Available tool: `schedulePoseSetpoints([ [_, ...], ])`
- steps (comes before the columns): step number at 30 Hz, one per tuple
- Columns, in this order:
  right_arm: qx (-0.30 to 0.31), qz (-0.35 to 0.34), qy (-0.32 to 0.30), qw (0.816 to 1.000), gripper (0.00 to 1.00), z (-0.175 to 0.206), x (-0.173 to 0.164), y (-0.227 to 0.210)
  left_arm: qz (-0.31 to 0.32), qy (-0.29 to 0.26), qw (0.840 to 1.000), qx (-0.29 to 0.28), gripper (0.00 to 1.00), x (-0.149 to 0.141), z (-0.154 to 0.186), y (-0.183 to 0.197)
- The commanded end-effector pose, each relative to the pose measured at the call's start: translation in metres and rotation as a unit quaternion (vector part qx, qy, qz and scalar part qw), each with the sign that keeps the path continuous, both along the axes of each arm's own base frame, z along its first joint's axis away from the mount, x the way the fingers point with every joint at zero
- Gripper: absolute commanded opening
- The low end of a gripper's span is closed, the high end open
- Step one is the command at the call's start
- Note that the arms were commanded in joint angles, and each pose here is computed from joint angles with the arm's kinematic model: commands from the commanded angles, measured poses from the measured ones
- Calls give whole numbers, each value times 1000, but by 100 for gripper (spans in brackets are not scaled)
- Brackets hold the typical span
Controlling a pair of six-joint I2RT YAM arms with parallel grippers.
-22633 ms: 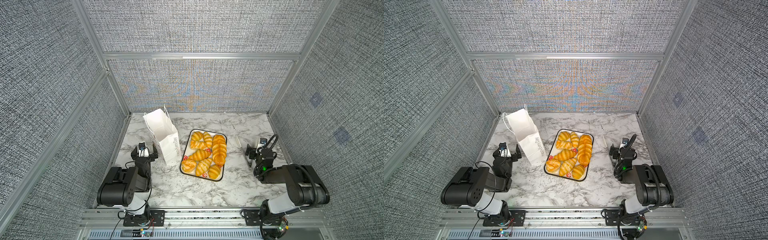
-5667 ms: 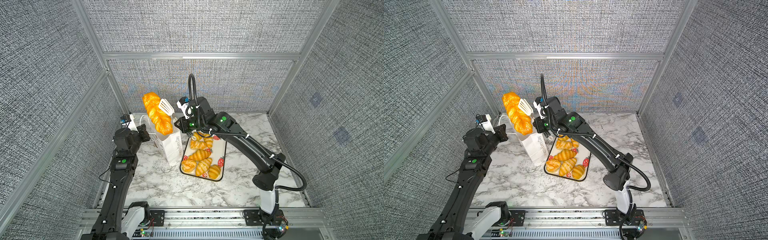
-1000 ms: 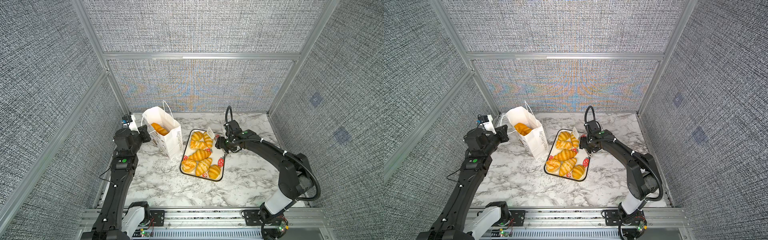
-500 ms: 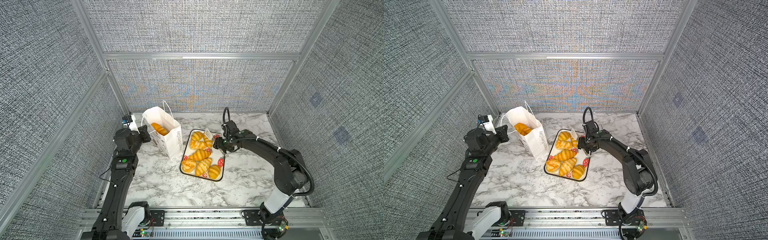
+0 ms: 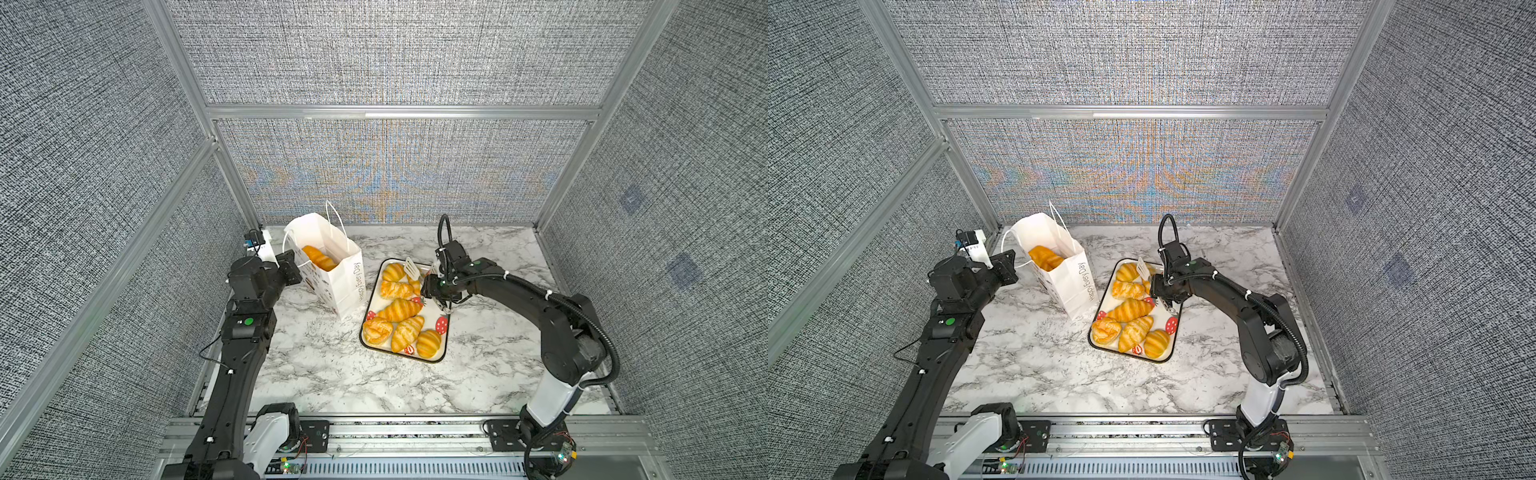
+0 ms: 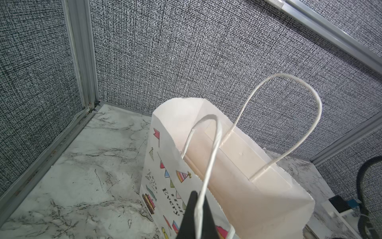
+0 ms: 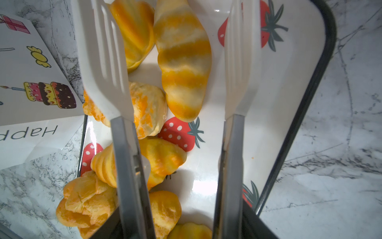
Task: Pack bread into a paper bag
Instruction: Pick up the bread from the tray.
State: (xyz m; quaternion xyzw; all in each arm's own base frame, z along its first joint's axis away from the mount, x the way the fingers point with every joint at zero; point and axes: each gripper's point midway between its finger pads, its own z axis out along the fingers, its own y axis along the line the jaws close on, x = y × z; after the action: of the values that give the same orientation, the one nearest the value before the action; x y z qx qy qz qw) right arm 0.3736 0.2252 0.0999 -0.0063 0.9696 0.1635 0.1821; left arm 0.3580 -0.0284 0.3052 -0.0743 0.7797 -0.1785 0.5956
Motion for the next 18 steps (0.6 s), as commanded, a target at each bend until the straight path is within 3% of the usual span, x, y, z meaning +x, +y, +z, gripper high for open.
schedulePoseSetpoints([
  [1, 4, 4, -7, 1000, 60, 3, 3, 4, -4, -13, 1000, 5, 0, 1, 5, -1],
  [18, -6, 6, 4, 1000, 51, -10, 3, 5, -4, -12, 1000, 6, 0, 1, 4, -1],
])
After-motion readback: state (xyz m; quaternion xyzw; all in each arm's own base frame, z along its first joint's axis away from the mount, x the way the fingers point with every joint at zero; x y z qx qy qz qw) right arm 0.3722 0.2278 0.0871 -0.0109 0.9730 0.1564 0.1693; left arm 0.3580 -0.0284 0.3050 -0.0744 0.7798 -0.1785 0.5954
